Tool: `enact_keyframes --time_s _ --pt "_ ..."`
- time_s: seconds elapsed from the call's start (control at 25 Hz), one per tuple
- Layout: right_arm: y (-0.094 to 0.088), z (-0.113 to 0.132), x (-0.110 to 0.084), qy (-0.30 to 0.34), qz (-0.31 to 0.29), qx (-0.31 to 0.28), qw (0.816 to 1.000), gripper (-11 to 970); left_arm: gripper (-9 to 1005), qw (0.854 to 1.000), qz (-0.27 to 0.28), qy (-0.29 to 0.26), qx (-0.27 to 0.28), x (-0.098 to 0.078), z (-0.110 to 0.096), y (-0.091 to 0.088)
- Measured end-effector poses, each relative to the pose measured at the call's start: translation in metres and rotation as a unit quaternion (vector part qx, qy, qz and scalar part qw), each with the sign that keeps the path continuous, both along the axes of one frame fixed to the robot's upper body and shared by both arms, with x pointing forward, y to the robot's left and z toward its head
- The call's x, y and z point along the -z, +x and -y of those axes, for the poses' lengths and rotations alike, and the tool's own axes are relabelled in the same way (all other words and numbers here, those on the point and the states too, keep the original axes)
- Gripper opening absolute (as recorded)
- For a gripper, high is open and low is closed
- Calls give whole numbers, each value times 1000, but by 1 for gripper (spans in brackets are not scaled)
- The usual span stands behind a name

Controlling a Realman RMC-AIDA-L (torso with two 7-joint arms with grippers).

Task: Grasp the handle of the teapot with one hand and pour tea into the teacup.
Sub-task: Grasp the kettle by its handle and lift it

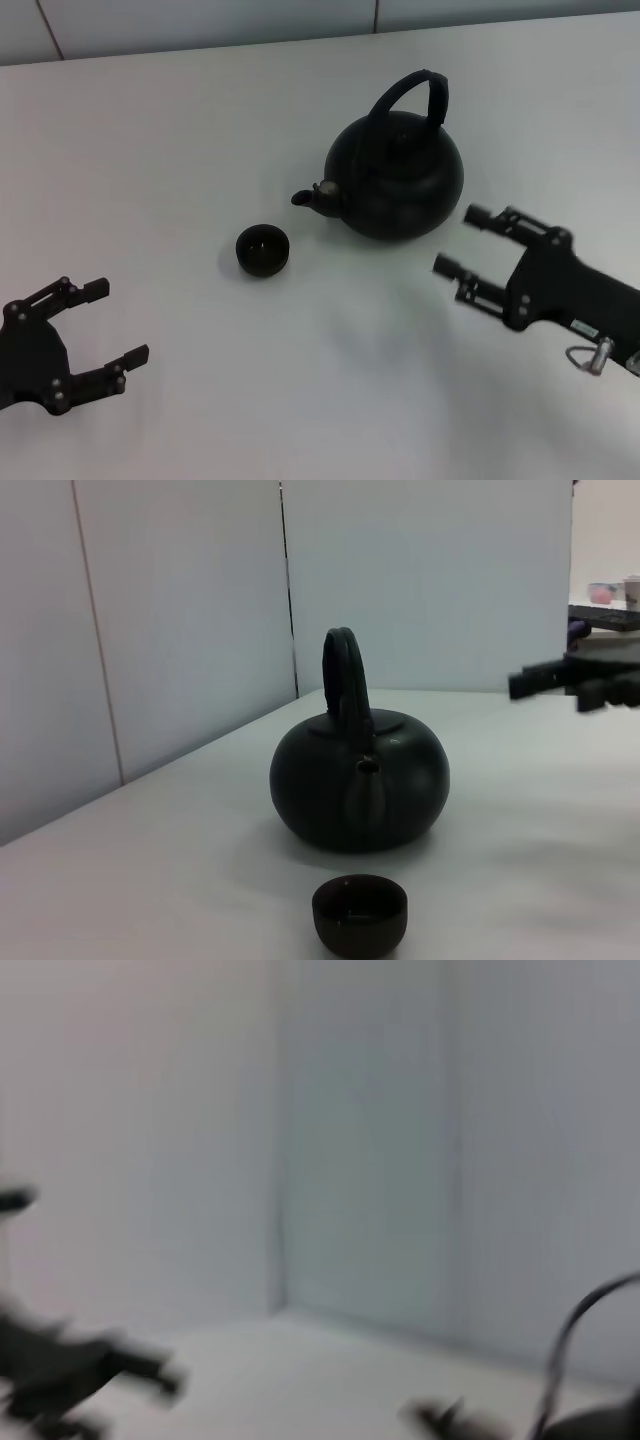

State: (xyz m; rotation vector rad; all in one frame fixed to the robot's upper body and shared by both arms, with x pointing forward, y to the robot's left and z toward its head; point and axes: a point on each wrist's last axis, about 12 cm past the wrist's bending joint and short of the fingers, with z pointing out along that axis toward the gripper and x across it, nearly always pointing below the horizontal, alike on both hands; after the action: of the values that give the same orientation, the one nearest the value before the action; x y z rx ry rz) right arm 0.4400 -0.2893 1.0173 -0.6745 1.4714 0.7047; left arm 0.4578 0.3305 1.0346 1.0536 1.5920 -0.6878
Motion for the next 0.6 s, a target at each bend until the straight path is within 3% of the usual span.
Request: enact_keyframes --time_s 0.24,0.4,0.6 --pt "-8 -4 10 39 26 150 988 690 866 1000 0 -1 -1 0 0 0" --pt "-9 -4 20 45 12 257 965 690 866 1000 0 -5 -6 0 0 1" --pt "-10 -4 25 40 2 294 955 689 866 1000 2 -7 -7 -2 1 3"
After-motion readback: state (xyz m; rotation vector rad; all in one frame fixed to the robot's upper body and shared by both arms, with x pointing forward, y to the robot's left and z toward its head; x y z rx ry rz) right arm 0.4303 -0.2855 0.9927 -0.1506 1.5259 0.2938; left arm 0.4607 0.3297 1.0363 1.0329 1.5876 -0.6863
